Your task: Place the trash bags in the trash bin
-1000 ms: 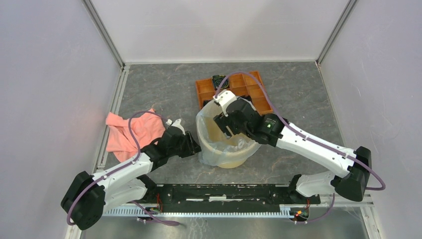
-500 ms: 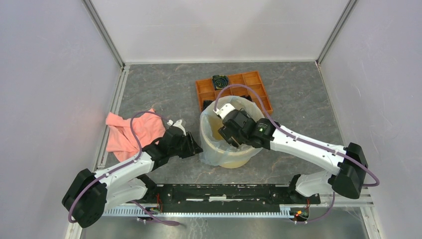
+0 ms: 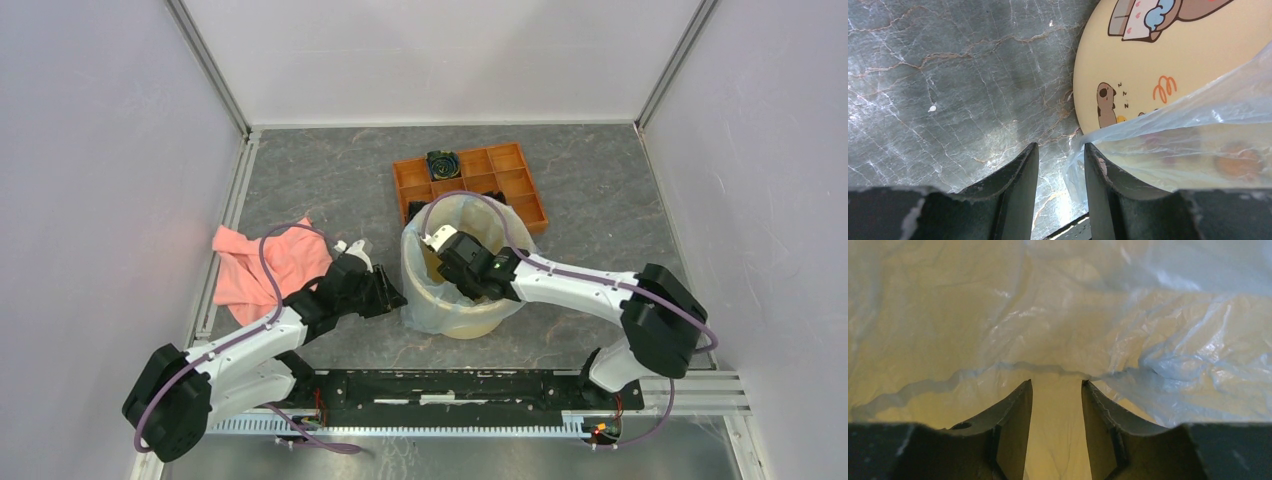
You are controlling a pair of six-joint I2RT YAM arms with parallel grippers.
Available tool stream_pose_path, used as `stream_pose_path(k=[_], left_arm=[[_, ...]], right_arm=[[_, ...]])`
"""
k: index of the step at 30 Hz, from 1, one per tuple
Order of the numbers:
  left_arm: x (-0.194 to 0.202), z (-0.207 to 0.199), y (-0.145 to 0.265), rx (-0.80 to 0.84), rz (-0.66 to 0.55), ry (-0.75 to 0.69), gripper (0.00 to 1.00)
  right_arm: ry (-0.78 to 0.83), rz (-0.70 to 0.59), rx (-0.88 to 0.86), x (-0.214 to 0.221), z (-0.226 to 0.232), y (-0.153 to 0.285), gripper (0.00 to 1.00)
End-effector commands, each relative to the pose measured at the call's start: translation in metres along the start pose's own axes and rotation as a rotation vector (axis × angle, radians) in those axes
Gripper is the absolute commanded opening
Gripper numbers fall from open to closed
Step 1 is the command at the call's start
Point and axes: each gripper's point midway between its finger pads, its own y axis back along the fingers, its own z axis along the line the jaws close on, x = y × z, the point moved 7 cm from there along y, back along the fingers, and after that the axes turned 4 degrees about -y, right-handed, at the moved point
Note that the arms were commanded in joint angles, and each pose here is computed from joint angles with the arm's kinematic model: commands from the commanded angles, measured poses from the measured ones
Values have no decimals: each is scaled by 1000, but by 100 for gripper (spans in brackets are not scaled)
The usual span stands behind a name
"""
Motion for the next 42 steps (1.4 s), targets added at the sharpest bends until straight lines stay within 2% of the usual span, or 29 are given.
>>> stream_pose_path(k=[1, 6, 11, 14, 26, 30, 34, 38, 42], left_arm=[[-10, -9, 2, 21, -37, -16, 46], [-10, -9, 4, 27, -39, -16, 46], [-12, -11, 6, 29, -46, -16, 49], [-14, -13, 8, 26, -50, -20, 51], [-31, -12, 39, -57, -154, -43, 70], [-55, -27, 82, -64, -269, -68, 83], [-105, -69, 163, -17, -473, -153, 99], [-154, -121, 245, 106, -666, -290, 100], [-184, -156, 310, 208, -841, -371, 100]], right_arm=[[-33, -39, -47, -10, 10, -21, 48], [-47, -11, -75, -5, 13, -33, 50], [-63, -29, -81, -9, 9, -17, 53], [-81, -75, -59, -20, 0, 7, 58], [-135, -346, -77, -71, -32, 114, 83], [-126, -510, -90, -97, -49, 171, 92], [-137, -718, -78, -105, -76, 245, 97], [-150, -947, -74, -90, -103, 316, 98], [-93, -1165, -145, -72, -115, 377, 98]])
